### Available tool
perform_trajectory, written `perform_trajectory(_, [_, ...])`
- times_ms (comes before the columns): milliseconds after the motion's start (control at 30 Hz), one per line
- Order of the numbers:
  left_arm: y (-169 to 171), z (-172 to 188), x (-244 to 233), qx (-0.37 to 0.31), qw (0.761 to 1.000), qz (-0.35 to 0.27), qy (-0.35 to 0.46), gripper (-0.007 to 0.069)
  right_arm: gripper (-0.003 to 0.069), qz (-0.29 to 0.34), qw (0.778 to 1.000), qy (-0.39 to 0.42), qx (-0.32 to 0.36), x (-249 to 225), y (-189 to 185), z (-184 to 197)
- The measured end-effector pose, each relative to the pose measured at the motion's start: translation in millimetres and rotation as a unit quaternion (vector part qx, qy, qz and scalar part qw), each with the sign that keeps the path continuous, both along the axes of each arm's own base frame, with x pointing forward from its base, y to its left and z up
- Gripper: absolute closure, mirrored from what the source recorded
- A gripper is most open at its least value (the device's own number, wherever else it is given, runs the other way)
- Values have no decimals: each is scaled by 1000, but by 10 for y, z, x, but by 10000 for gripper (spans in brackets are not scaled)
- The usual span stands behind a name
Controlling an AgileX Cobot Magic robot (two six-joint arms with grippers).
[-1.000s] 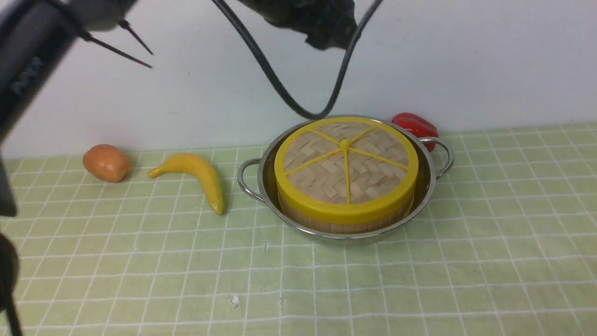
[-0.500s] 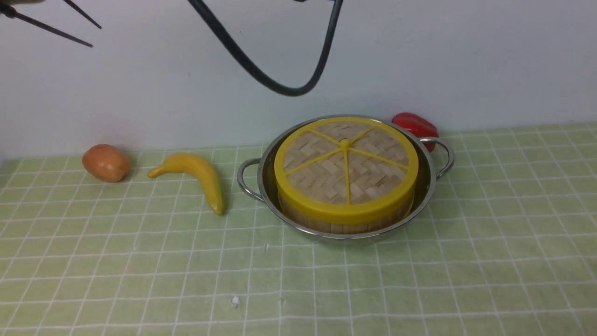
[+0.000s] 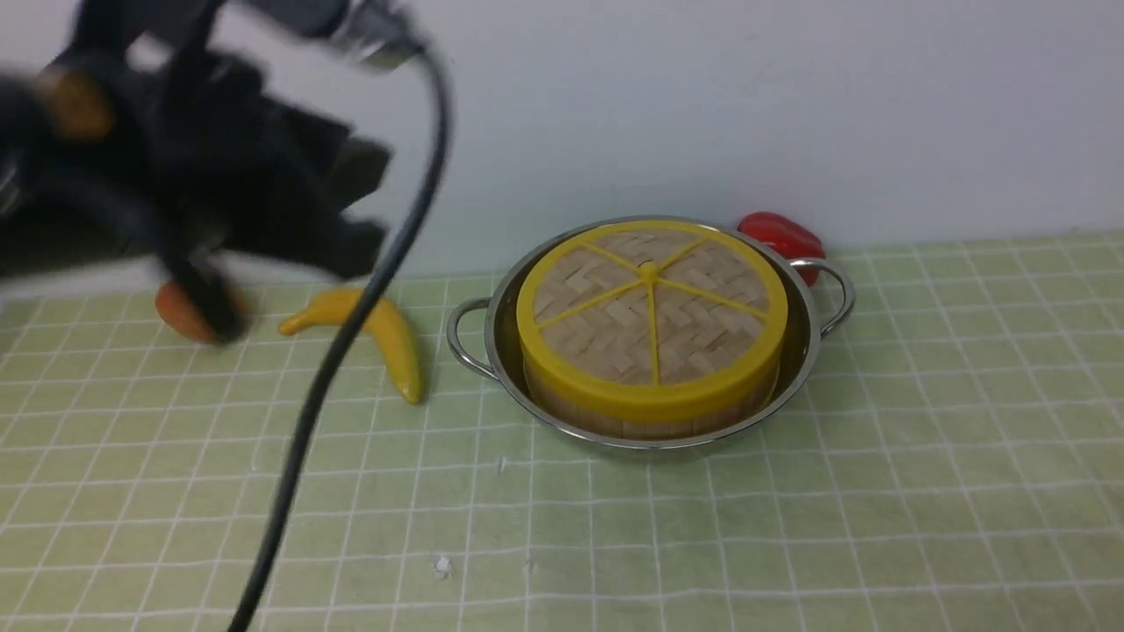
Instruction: Place the steamer in the pot on the green tablecloth, and put the lid on the steamer.
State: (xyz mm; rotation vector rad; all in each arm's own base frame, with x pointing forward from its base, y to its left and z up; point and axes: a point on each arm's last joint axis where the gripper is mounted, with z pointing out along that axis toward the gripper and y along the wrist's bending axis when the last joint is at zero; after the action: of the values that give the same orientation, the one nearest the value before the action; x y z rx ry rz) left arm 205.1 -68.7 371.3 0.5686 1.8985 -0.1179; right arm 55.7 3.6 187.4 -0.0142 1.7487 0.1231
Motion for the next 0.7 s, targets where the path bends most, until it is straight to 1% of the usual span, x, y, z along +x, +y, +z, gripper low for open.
perform_trajectory(33, [28,-56,-32,-5,1000,10,-7,448,419,0,1000,0,0,0,0,0])
perform_trajectory(67, [220,-291,-290,-31,998,50,-29,448,419,0,1000,0,0,0,0,0])
perform_trajectory(100, [242,-321,-322,-34,997,55,-32,448,419,0,1000,0,0,0,0,0])
perform_trajectory(200, [522,-867,-846,-61,987,129,-70,448,419,0,1000,0,0,0,0,0])
perform_trajectory(233, [531,-895,-872,-61,987,132,-72,448,419,0,1000,0,0,0,0,0])
perform_trajectory(267, [585,-1137,-1030,-61,984,150,-75,447,419,0,1000,0,0,0,0,0])
perform_trajectory(367, [645,-1499,-1247,-60,979,178,-85,440,419,0,1000,0,0,0,0,0])
perform_trajectory(467, [679,-1736,-1365,-59,973,201,-98,435,419,0,1000,0,0,0,0,0])
perform_trajectory(600, [691,-1804,-1445,-59,968,214,-114,428,419,0,1000,0,0,0,0,0])
perform_trajectory(667, [683,-1831,-1485,-52,971,207,-109,424,419,0,1000,0,0,0,0,0])
perform_trajectory(700, [683,-1842,-1491,-46,970,213,-104,424,419,0,1000,0,0,0,0,0])
